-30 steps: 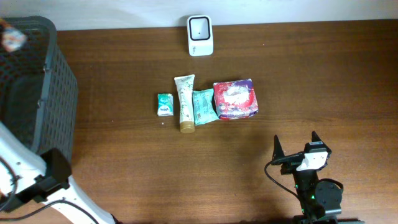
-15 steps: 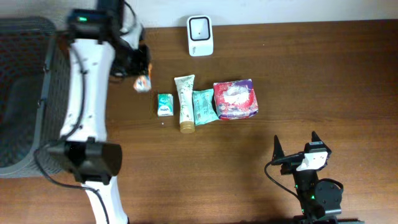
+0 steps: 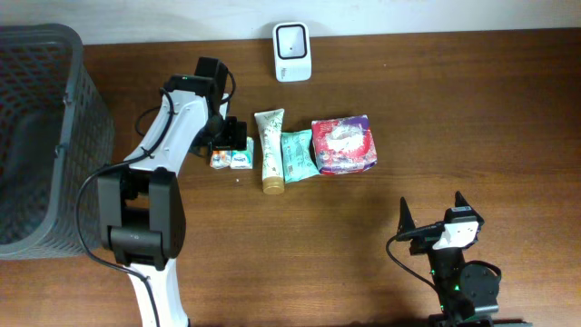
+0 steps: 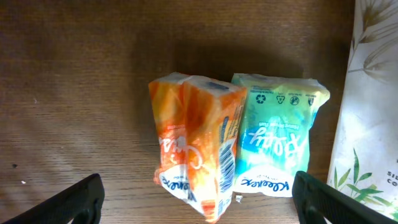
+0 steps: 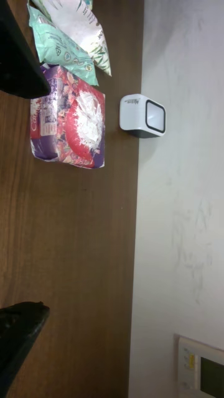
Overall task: Scan the item barcode
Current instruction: 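Place the orange pack left of the teal pack and lift away, then reach the right gripper to the purple-red pack and grasp it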
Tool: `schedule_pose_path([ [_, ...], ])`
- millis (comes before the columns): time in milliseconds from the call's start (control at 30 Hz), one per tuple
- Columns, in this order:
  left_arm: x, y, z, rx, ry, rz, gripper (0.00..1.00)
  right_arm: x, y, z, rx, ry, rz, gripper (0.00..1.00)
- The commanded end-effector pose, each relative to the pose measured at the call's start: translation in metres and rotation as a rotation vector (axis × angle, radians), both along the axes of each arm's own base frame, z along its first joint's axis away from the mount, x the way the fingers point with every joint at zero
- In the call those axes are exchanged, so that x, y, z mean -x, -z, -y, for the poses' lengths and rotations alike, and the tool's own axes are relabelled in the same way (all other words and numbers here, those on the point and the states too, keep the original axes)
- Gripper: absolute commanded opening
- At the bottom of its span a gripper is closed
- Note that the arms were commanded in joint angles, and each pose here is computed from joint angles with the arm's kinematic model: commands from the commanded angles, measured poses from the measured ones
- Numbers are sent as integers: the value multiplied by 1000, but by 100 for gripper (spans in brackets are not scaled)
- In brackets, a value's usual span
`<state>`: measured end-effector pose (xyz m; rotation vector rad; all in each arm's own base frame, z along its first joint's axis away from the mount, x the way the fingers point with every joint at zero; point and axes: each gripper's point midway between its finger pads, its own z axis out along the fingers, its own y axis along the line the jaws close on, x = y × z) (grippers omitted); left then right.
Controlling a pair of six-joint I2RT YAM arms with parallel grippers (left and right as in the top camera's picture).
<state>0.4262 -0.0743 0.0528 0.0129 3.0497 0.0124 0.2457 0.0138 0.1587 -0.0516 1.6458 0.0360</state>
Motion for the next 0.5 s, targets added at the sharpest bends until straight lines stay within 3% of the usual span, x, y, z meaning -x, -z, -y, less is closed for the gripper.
schedule_pose_path([
  [0, -13, -37, -6, -14, -10, 61, 96, 0, 4, 3, 5, 15, -5, 99],
  [133, -24, -130, -4, 12, -12, 200, 99, 0, 4, 3, 5, 15, -5, 99],
  [233, -16, -190, -4, 38, -12, 307, 99, 0, 4, 3, 5, 15, -5, 99],
  [467, -4, -212, -6, 44, -11, 343, 99, 0, 4, 3, 5, 15, -5, 99],
])
